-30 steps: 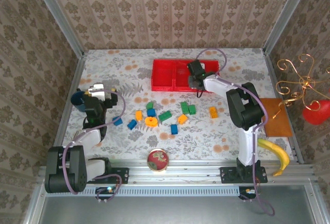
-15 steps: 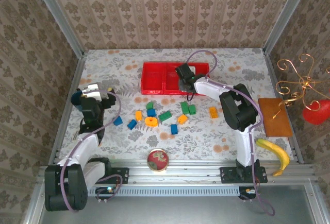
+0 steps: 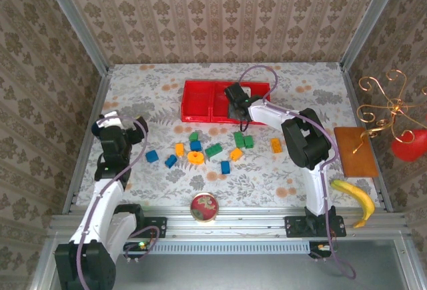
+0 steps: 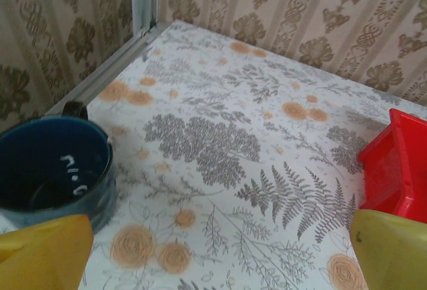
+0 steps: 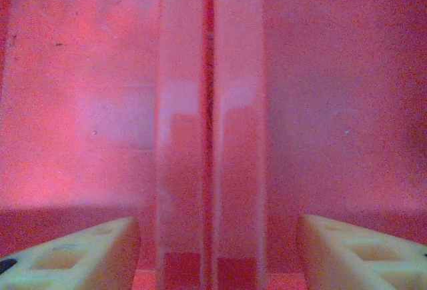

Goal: Sort the legos into containers by color
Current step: Move the container to the top-center of the table.

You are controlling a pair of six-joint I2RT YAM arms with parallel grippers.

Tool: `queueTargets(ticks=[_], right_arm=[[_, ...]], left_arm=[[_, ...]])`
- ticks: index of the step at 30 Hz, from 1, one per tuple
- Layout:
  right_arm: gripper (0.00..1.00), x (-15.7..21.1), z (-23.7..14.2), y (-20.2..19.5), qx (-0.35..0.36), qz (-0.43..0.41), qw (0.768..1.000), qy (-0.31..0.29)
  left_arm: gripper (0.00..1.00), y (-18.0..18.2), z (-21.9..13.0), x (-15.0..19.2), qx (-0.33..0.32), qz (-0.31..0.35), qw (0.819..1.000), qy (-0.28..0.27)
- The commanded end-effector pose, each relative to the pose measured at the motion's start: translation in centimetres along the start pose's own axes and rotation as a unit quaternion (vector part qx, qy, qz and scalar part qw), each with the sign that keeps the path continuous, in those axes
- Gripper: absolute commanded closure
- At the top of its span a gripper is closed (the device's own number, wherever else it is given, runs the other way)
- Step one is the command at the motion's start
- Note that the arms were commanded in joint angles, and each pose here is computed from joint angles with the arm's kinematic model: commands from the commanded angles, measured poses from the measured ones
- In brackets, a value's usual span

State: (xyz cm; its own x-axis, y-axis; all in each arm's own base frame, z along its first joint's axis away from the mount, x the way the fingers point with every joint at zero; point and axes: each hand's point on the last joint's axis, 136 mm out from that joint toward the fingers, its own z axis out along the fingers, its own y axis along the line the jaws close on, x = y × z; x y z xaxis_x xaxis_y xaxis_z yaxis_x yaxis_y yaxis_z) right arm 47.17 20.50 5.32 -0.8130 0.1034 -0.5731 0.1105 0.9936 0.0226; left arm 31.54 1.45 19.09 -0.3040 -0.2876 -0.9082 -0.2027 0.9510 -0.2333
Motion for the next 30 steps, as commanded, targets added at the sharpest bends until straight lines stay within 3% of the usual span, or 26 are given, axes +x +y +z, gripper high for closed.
queueTargets(ticks=[1,8,16,27,30], right_arm=[[0.30,-1.8,-2.6,-0.3,0.007,-0.003,1.000,-0.020],[0.18,-2.8,-5.3,-0.7,-0.004,-0.009,0.999,-0.038],[0.14,-1.5,-8.6,-1.5,-0.010,-0.023,0.999,-0.040],[0.00,2.7,-11.9,-5.7,0.020,-0.007,0.999,-0.041],[0.00,3.6,-12.5,-7.0,0.030,0.006,0.999,-0.045]], left_arm=[[0.00,0.7,-0.9,1.1,-0.024,-0.039,0.998,0.046],[0.00,0.6,-1.7,3.5,-0.027,-0.056,0.990,0.128],[0.00,-0.4,-1.9,8.8,-0.015,-0.059,0.964,0.259],[0.00,-0.4,-2.3,13.0,-0.063,0.027,0.946,0.316],[0.00,-0.5,-2.1,13.9,-0.069,0.037,0.941,0.329]])
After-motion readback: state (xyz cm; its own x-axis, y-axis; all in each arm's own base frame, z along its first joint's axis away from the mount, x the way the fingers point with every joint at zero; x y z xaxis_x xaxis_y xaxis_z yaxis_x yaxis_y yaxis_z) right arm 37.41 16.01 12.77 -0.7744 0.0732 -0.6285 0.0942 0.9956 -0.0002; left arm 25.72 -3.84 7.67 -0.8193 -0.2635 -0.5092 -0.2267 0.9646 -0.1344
